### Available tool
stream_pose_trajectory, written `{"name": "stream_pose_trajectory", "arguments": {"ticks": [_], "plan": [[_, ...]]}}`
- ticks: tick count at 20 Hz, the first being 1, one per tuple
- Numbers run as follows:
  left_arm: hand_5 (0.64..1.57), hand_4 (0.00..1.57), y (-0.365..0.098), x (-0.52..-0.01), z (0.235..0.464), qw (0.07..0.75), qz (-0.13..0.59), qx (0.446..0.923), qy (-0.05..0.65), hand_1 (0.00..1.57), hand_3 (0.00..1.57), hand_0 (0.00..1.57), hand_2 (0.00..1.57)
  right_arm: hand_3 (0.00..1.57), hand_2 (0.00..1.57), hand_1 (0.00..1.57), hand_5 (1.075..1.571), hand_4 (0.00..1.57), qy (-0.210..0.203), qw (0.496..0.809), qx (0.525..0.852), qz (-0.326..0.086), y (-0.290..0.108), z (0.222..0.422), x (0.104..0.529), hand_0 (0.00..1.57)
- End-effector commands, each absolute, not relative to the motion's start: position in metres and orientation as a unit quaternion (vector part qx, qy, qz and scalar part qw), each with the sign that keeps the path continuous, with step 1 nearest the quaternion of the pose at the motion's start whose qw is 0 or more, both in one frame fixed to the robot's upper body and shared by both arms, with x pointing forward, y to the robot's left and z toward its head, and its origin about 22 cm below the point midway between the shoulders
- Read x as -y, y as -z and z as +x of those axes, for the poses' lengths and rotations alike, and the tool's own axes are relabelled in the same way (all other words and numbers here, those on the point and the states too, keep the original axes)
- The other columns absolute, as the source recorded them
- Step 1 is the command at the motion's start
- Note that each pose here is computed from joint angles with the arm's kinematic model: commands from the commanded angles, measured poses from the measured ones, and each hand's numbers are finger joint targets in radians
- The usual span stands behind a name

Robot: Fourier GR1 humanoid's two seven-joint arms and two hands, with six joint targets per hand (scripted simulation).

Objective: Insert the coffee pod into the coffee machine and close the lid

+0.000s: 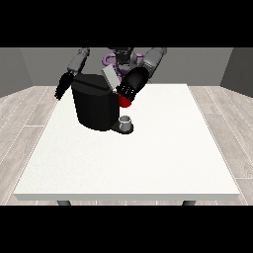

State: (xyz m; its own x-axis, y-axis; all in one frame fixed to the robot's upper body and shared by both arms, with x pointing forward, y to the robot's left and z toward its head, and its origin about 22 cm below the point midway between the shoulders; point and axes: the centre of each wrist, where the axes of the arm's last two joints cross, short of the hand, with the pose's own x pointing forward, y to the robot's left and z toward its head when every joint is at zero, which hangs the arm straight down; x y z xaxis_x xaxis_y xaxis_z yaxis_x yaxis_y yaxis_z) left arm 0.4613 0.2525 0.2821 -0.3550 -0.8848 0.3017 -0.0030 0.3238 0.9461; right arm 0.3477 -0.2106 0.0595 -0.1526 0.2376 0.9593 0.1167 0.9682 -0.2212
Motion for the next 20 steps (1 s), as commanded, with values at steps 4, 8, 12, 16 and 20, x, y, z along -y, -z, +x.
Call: {"name": "stream_pose_trajectory", "arguments": {"ticks": [4, 8, 12, 16, 20], "plan": [[1.571, 0.00, -0.290, -0.238, 0.462, 0.436, 0.337, 0.707, 0.444, 1.25, 0.95, 1.25, 1.21, 0.00, 0.00, 0.00, 1.571, 0.11, -0.053, 0.626, 0.768, -0.121, -0.062, 0.351, 0.202, 0.00], [1.571, 0.00, -0.295, -0.231, 0.462, 0.419, 0.343, 0.703, 0.460, 1.23, 0.97, 1.23, 1.21, 0.00, 0.00, 0.00, 1.571, 0.22, -0.057, 0.630, 0.763, -0.129, -0.070, 0.358, 0.202, 0.00], [1.571, 0.00, -0.284, -0.233, 0.461, 0.394, 0.359, 0.700, 0.476, 1.14, 0.84, 1.14, 1.12, 0.00, 0.00, 0.00, 1.571, 0.19, -0.047, 0.635, 0.761, -0.124, -0.070, 0.359, 0.212, 0.00], [1.571, 0.00, -0.327, -0.272, 0.452, 0.381, 0.391, 0.695, 0.468, 0.92, 0.69, 0.92, 0.98, 0.00, 0.00, 0.00, 1.571, 0.09, -0.054, 0.612, 0.779, -0.121, -0.087, 0.360, 0.194, 0.00], [1.571, 0.00, -0.293, -0.262, 0.457, 0.376, 0.398, 0.684, 0.483, 0.00, 0.55, 0.00, 0.69, 0.00, 0.00, 0.00, 1.571, 0.15, -0.057, 0.626, 0.766, -0.136, -0.077, 0.360, 0.225, 0.00]]}}
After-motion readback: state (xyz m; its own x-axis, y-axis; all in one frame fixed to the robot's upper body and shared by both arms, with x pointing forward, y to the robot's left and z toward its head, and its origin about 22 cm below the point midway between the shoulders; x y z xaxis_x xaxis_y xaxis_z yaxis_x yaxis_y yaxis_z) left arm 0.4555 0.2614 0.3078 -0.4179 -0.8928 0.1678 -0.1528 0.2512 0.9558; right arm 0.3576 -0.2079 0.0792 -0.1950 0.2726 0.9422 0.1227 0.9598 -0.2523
